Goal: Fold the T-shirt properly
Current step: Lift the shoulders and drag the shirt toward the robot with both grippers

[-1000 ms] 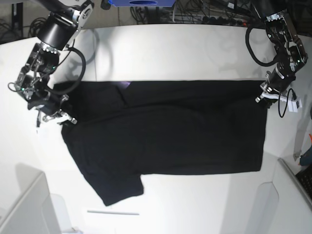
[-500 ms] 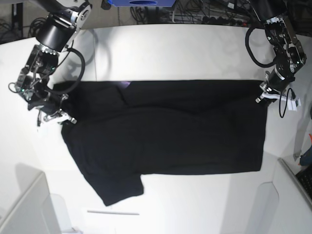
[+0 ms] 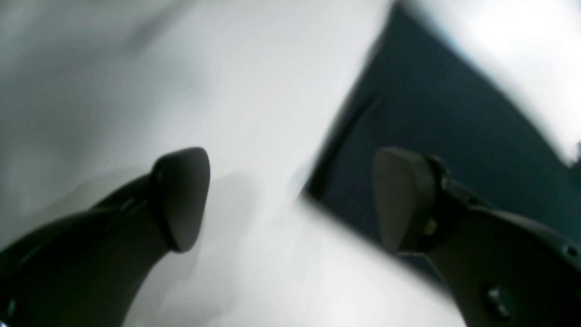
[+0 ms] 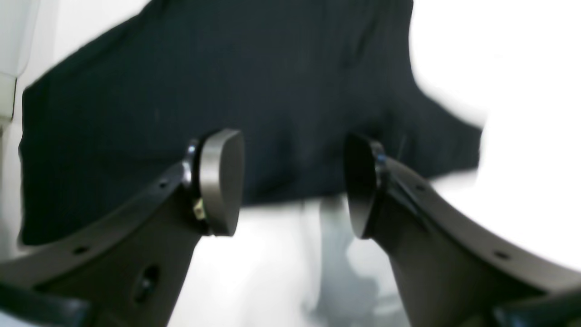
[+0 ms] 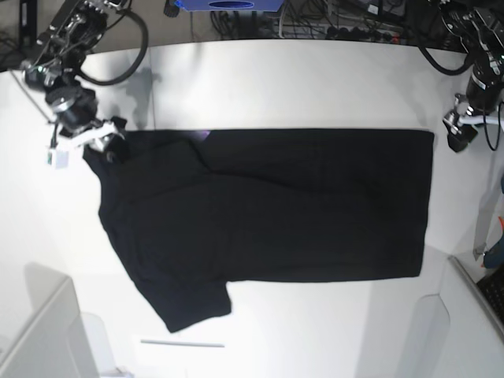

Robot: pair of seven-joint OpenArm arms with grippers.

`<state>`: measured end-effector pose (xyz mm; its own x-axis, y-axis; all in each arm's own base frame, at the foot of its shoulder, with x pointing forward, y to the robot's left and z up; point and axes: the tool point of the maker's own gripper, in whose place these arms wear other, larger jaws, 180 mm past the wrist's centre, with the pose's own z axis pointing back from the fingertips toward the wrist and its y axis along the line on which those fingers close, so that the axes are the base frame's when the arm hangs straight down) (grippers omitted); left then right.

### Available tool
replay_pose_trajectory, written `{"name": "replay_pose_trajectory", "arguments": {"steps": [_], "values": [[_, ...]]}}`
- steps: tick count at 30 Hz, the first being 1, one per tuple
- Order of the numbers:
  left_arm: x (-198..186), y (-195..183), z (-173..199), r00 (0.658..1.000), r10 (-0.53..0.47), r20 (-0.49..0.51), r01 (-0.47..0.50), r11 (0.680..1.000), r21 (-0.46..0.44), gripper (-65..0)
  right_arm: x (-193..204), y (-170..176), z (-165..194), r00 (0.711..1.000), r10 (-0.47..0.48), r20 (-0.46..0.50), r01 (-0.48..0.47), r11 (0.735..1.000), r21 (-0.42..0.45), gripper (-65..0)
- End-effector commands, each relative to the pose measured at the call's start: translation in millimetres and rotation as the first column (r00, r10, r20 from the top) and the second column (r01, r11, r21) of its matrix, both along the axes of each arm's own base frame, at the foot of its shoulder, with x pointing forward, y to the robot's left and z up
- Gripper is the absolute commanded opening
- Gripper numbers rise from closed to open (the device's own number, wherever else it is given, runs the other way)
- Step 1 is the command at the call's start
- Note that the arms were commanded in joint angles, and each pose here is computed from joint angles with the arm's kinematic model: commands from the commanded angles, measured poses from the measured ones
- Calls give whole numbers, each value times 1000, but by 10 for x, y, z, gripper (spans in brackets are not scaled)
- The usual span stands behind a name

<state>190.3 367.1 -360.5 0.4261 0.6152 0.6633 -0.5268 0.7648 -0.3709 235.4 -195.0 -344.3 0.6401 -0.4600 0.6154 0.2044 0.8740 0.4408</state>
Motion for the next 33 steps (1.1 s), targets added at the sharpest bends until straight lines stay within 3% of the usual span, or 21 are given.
{"name": "replay_pose_trajectory", "arguments": {"steps": [1,7,11,15,22,23,25,27,29,31,33], "values": [[64,4,61,999,-30,41,29,1000,6,-110,-33,-100,23,998,-55,28,55,998,-6,-318],[79,-74,-314,999,-51,16,52,995,-86,-110,-255,-230,-418,984,-177,-28,179,983,51,-315],[281,-286,-441,995,-104,13,105,986,-133,-110,-257,-198,-645,978,-194,-75,201,975,97,-315],[448,-339,-505,990,-141,-28,138,987,-82,-110,-190,-259,-813,964,-250,-90,260,955,139,-315],[452,-470,-686,987,-142,-82,135,988,-80,-115,-63,-466,-1020,932,-344,-119,361,912,195,-318],[450,-494,-698,986,-143,-82,136,987,-85,-140,-41,-482,-1034,933,-337,-122,356,914,194,-321],[455,-512,-703,987,-142,-80,135,987,-89,-253,-16,-484,-1076,931,-340,-130,361,910,203,-323],[491,-511,-702,987,-142,-76,135,987,-93,-454,-6,-497,-1105,927,-350,-135,372,904,212,-341],[472,-506,-767,987,-137,-89,127,986,-108,-650,-1,-500,-1106,927,-351,-132,372,904,212,-435],[435,-512,-832,986,-134,-104,121,985,-123,-650,-8,-539,-1091,924,-366,-111,381,902,204,-615],[388,-509,-852,984,-137,-116,122,985,-123,-650,-71,-555,-1104,921,-374,-111,389,900,194,-650]]}}
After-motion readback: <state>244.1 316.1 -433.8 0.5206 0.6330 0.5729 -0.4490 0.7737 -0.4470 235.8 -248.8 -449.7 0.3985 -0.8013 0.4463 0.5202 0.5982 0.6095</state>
